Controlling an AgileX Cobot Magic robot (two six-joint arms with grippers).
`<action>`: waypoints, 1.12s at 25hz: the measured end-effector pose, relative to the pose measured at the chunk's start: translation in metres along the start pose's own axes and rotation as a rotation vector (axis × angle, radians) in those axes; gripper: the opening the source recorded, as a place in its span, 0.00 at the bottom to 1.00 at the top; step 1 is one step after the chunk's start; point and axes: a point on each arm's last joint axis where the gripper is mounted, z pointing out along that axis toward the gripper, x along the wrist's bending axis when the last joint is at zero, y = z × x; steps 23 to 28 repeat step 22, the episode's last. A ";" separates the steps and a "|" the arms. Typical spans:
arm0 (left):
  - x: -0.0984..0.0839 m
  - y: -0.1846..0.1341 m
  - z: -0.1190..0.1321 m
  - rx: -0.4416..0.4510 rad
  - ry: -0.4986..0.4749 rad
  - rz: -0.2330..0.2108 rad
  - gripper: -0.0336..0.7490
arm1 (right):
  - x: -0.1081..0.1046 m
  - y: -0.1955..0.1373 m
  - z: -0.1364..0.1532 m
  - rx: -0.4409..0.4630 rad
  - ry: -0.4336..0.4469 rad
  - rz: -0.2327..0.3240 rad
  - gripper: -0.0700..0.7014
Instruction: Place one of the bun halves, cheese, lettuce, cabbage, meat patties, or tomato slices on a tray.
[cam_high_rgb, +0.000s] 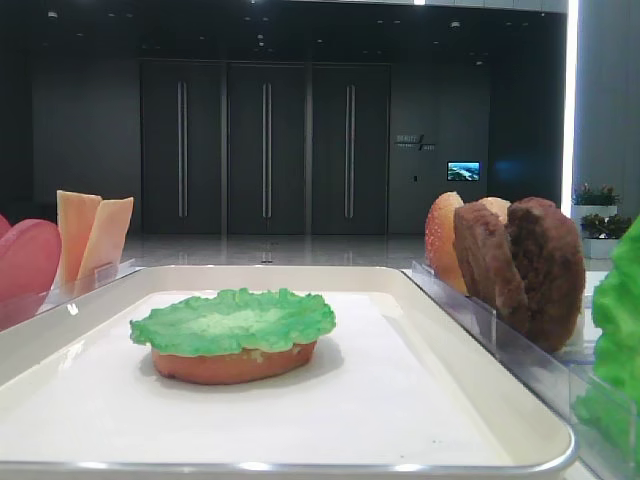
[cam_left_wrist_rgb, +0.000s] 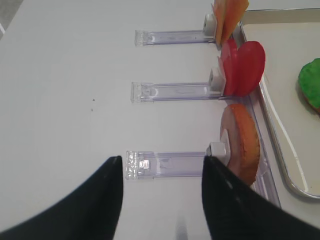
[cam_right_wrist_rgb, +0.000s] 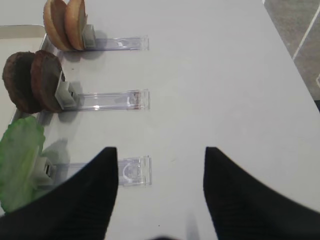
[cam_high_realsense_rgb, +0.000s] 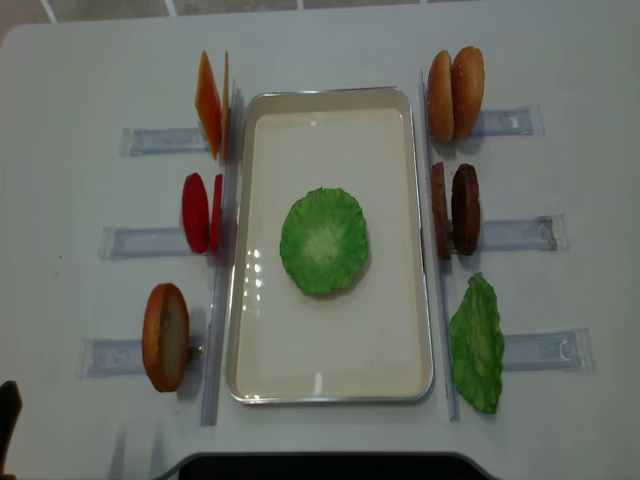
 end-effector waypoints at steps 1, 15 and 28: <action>0.000 0.000 0.000 0.000 0.000 0.000 0.54 | 0.000 0.000 0.000 0.000 0.000 0.000 0.57; 0.000 0.000 0.000 0.000 0.000 0.000 0.54 | 0.001 0.000 0.000 0.000 -0.044 0.026 0.57; 0.000 0.000 0.000 0.000 0.000 -0.002 0.54 | 0.001 0.000 0.000 0.000 -0.044 0.026 0.57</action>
